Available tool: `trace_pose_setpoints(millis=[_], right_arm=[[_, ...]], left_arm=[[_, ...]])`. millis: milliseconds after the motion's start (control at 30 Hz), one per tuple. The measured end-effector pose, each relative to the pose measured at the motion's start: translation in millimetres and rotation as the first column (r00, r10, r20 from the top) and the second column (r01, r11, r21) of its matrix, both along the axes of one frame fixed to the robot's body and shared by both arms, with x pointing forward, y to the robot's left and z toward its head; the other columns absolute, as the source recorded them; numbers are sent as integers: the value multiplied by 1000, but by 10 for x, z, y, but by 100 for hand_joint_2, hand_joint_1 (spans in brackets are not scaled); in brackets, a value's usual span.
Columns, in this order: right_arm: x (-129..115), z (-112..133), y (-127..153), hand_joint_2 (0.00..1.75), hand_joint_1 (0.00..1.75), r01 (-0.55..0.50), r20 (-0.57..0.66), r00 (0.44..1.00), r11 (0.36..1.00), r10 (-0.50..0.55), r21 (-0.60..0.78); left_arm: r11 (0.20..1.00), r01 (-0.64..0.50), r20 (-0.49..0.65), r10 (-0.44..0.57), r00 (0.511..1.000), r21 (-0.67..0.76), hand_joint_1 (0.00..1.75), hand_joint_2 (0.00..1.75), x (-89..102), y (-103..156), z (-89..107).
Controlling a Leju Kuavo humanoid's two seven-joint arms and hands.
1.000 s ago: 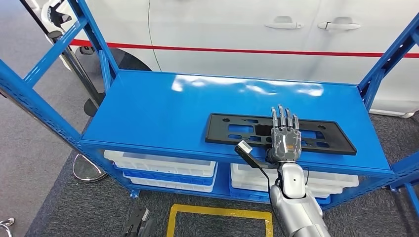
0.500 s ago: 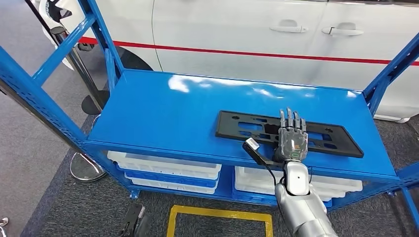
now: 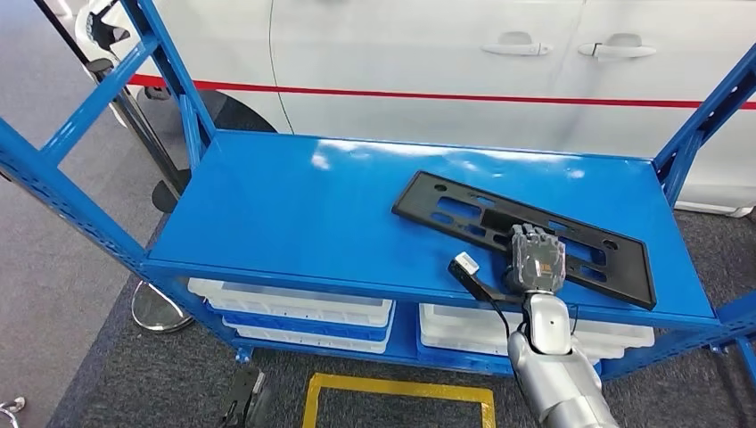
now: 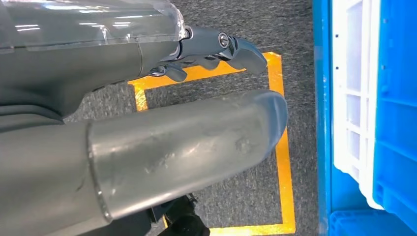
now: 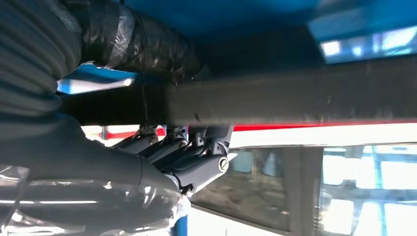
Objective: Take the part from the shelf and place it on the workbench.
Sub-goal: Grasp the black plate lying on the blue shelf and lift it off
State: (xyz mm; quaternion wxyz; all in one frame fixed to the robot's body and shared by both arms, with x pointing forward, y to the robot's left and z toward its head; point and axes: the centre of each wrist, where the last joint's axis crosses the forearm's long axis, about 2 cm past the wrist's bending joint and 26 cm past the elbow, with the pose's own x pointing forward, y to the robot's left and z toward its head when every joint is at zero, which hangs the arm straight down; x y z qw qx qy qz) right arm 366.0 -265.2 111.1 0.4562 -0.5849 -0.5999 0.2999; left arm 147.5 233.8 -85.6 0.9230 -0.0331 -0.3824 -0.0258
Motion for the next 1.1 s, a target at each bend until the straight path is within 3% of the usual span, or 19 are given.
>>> trace_pose_setpoints(millis=[600,700,833,967,1100], right_arm=[[-145,-4,-102,175,175,-20,52,999,996,16,87],[-73,201,-139,175,175,-78,134,990,977,51,198],[49,766,-213,175,175,-205,264,957,925,121,321],[91,1294,-267,175,175,-330,363,909,888,207,320],[97,1685,-319,175,175,-416,436,857,869,276,268]], left_arm=[[996,-90,-4,91,996,8,0,0,-146,49,-50],[993,-115,14,115,993,-10,0,0,-180,23,-57],[989,-143,22,144,989,-46,0,0,-261,12,-78],[984,-166,12,167,986,-59,0,175,-370,15,-107],[981,-181,4,181,983,-69,0,175,-439,14,-123]])
